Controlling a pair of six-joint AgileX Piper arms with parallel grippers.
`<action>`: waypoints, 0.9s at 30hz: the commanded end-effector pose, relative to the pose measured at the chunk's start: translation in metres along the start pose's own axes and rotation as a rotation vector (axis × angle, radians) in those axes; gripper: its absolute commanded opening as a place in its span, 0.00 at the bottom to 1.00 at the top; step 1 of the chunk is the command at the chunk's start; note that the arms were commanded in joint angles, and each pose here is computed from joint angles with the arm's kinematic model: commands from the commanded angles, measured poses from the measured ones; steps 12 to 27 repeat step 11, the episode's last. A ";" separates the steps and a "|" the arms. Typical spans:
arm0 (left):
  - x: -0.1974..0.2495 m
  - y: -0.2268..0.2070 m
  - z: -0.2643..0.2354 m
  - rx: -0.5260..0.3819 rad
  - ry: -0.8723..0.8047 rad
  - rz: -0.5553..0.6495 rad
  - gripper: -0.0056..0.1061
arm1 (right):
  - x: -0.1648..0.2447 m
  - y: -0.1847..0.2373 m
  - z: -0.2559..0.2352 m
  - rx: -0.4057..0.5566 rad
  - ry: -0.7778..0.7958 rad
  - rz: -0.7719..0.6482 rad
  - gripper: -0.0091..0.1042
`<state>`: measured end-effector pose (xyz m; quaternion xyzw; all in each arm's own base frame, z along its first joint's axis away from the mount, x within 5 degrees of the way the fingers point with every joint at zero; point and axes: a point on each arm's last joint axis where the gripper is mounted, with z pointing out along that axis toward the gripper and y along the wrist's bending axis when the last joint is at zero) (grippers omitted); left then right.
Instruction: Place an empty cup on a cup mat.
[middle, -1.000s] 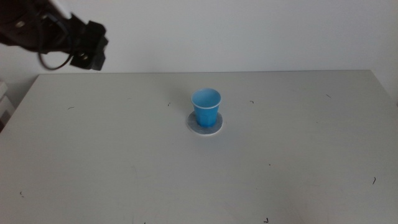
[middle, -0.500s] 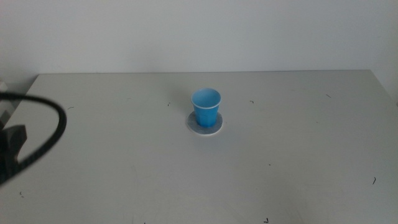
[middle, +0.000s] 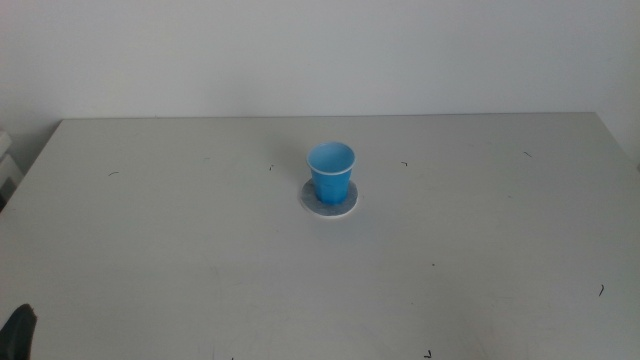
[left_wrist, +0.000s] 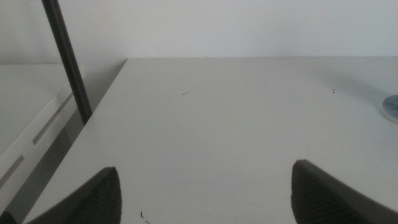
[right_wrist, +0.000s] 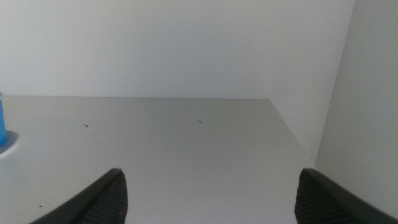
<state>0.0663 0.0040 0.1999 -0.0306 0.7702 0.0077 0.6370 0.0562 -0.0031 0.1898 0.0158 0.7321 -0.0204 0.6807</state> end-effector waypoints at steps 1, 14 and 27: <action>-0.009 -0.001 -0.004 0.010 -0.124 -0.016 0.99 | -0.012 0.000 -0.003 -0.002 -0.109 -0.017 0.91; 0.005 0.002 -0.009 -0.024 -0.172 -0.023 0.99 | -0.012 0.000 -0.003 -0.002 -0.109 -0.017 0.91; 0.005 0.002 -0.009 -0.024 -0.172 -0.023 0.99 | -0.012 0.000 -0.003 -0.002 -0.109 -0.017 0.91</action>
